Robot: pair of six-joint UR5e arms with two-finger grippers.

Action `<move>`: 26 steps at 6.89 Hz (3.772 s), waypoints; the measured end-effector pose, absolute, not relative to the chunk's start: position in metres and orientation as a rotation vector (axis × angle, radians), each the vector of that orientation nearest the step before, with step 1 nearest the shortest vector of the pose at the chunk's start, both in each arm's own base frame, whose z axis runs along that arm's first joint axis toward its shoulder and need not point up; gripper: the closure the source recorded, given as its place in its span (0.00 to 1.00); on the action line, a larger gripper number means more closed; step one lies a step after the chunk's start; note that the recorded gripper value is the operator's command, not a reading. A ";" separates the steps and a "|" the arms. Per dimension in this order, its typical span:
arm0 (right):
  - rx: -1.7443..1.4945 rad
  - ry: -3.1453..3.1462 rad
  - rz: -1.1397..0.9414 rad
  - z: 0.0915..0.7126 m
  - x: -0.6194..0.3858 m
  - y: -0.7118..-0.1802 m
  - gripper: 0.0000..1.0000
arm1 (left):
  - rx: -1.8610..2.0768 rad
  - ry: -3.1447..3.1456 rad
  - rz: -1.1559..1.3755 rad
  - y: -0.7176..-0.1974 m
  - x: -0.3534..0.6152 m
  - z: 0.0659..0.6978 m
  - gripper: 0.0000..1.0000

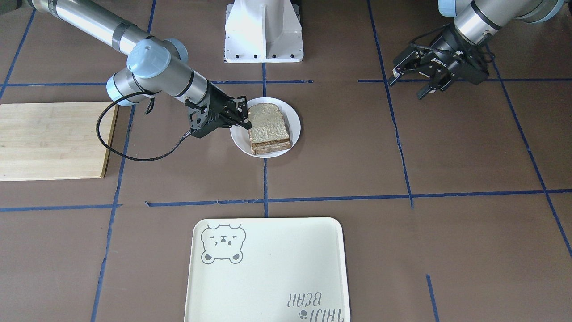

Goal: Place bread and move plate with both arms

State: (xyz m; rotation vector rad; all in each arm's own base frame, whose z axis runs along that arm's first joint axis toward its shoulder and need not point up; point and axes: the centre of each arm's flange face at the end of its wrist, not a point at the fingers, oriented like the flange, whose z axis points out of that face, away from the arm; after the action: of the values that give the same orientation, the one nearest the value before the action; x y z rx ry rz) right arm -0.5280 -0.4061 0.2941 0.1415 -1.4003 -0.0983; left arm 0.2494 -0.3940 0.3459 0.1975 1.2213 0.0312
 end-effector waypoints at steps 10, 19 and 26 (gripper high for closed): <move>0.163 -1.369 -0.004 0.323 -0.432 -0.431 0.00 | -0.015 1.273 -0.196 -0.365 0.389 0.319 0.01; 0.123 -1.163 0.202 0.384 -0.273 -0.398 0.00 | 0.015 1.645 -0.725 -0.278 0.520 0.345 0.16; 0.118 -1.153 0.208 0.390 -0.269 -0.395 0.00 | 0.080 1.725 -0.707 -0.269 0.550 0.364 0.46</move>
State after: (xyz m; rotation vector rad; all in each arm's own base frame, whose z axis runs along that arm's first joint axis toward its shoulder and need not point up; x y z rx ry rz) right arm -0.2693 -0.3947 0.3903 0.1180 -1.1531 0.2079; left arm 0.5505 -0.2691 0.3635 0.0801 1.7252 -0.7075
